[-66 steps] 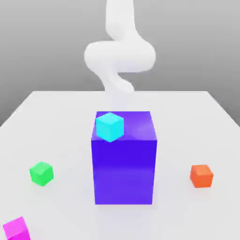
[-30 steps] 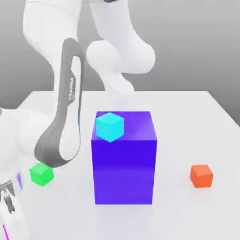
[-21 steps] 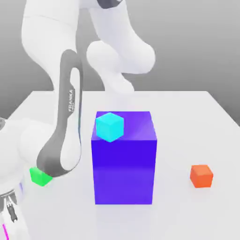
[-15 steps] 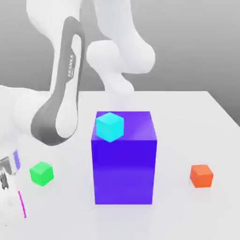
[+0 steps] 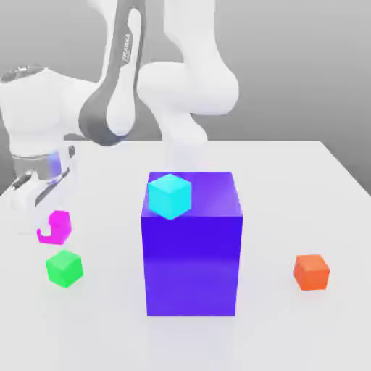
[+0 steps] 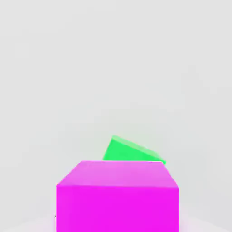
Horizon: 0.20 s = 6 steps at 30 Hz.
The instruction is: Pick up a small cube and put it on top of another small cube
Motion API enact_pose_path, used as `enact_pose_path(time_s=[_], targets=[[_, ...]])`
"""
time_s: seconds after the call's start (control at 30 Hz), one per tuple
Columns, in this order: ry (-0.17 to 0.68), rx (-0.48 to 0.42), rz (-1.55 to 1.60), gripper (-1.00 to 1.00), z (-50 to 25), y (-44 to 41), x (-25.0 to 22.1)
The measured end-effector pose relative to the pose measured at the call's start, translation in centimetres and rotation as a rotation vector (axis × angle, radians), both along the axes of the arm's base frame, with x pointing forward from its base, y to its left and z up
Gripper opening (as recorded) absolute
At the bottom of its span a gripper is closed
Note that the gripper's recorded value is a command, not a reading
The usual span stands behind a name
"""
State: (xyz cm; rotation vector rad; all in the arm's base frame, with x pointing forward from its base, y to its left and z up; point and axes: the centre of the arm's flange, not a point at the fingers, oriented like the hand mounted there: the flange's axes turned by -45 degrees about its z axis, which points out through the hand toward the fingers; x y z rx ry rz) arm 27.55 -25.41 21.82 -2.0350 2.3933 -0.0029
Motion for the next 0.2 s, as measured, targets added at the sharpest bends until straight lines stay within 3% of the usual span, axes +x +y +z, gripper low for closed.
enact_pose_path(time_s=[0.1,0.13,0.2], targets=[[0.000,0.000,-0.002,-1.00,-2.9,0.1,-0.1],[0.000,0.000,-0.003,1.00,-3.6,0.1,-0.2],[0.000,0.000,-0.003,1.00,-3.6,0.1,-0.2]])
